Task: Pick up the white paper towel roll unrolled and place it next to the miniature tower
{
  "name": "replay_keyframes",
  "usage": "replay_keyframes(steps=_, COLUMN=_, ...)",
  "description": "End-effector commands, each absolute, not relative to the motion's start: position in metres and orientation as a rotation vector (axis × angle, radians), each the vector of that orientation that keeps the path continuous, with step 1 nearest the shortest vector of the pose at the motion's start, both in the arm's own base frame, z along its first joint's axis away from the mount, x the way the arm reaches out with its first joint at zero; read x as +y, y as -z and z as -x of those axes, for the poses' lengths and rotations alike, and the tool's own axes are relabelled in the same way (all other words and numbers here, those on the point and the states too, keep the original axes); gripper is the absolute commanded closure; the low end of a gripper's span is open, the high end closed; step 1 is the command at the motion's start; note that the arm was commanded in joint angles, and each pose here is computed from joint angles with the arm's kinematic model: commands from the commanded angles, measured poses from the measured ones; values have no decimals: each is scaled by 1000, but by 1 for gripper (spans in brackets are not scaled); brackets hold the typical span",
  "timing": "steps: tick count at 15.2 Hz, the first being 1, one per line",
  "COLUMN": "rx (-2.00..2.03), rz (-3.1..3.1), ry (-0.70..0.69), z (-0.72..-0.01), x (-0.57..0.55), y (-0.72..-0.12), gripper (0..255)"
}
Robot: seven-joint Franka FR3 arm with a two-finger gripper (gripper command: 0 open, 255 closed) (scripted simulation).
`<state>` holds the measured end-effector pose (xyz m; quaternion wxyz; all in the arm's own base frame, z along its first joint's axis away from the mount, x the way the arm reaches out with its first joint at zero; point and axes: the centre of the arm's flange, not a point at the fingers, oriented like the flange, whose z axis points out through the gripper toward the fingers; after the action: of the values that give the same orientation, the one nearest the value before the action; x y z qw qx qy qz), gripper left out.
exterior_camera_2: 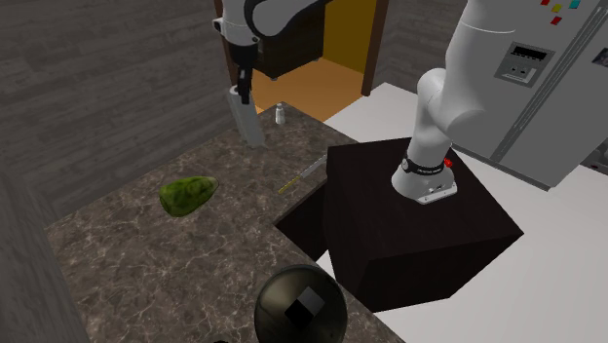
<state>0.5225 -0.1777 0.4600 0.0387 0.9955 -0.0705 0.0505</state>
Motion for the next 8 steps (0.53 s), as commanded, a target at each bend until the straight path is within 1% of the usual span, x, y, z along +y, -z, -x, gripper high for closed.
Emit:
replay_keyframes(steps=1, rx=-216, rz=-3053, ry=-154, z=-522, x=-179, y=-471, gripper=255)
replay_keyframes(steps=8, rx=-216, rz=-3053, ry=-154, z=-522, x=-179, y=-508, gripper=255)
